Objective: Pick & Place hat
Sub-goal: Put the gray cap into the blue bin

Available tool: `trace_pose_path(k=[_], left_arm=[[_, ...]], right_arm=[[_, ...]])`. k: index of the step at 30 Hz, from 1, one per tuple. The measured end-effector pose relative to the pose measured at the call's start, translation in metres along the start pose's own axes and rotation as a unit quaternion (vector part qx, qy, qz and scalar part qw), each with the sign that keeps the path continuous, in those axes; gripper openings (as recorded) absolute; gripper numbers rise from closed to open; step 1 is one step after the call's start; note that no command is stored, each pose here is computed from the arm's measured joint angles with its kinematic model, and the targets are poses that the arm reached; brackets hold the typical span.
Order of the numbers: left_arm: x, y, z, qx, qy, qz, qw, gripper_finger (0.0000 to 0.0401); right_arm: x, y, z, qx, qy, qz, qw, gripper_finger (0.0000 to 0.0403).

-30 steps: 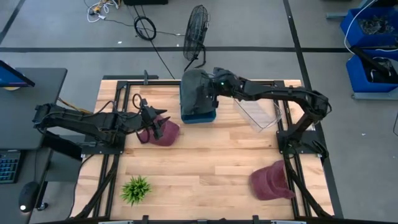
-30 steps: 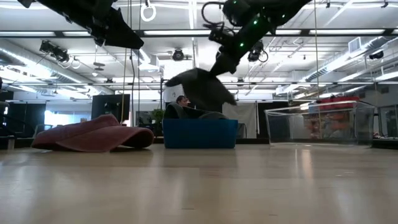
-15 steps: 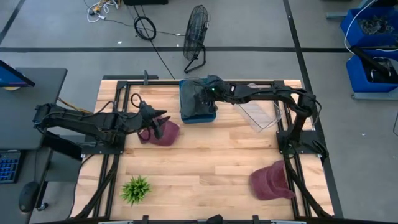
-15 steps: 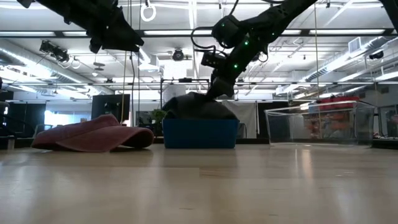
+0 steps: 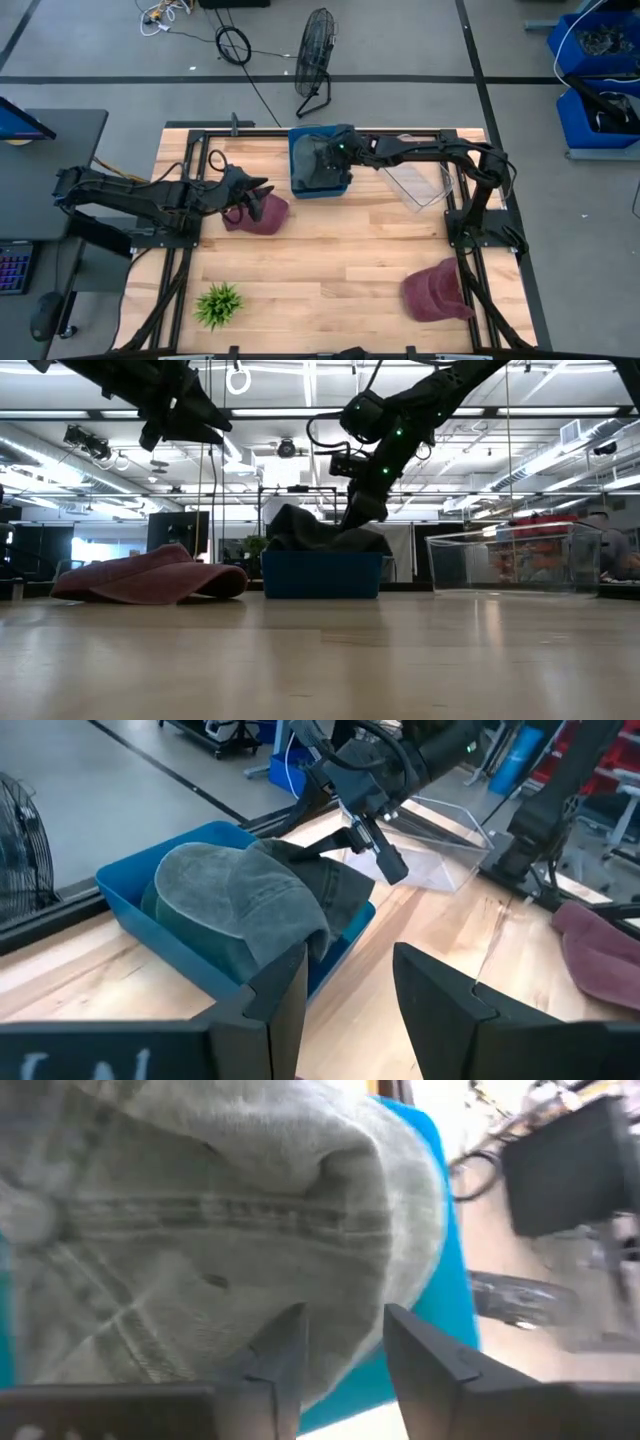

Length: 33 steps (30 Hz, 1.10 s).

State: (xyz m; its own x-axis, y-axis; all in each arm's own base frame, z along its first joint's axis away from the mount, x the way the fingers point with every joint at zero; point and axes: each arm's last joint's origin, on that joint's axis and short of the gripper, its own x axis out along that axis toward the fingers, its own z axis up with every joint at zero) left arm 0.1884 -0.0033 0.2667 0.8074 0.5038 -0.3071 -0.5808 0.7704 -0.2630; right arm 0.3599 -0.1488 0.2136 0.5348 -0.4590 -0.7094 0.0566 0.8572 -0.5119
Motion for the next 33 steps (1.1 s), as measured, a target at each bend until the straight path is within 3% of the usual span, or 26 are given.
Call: trace_pose_path(k=[6,11,18,22,27,29,33], left_arm=[[0.000,0.000,0.000,-0.032,0.000,0.000,0.999,0.0154],[0.004,-0.002,-0.001,-0.048,-0.002,0.001,0.999,0.0154],[0.033,-0.017,-0.009,-0.052,-0.025,-0.002,0.998,0.0149],[0.064,-0.012,-0.016,-0.067,-0.032,0.037,0.997,0.0117],[0.098,0.010,-0.022,-0.055,-0.033,0.101,0.993,0.0029],[0.107,0.020,-0.025,-0.054,-0.021,0.116,0.992,0.0009],[0.121,0.030,-0.031,-0.058,-0.003,0.117,0.991,0.0007]], right_arm=[[-0.010,0.007,0.005,-0.045,0.035,-0.048,0.997,0.0157],[-0.028,0.015,0.015,-0.063,0.023,-0.055,0.996,0.0157],[-0.047,0.023,0.014,0.006,0.040,-0.036,0.999,0.0153],[-0.047,0.022,0.010,0.058,0.051,-0.035,0.996,0.0113],[-0.045,0.018,0.008,0.104,0.053,-0.031,0.993,0.0014],[-0.045,0.018,0.006,0.131,0.051,-0.009,0.990,0.0013],[-0.043,0.021,0.005,0.166,0.046,0.017,0.985,0.0007]])
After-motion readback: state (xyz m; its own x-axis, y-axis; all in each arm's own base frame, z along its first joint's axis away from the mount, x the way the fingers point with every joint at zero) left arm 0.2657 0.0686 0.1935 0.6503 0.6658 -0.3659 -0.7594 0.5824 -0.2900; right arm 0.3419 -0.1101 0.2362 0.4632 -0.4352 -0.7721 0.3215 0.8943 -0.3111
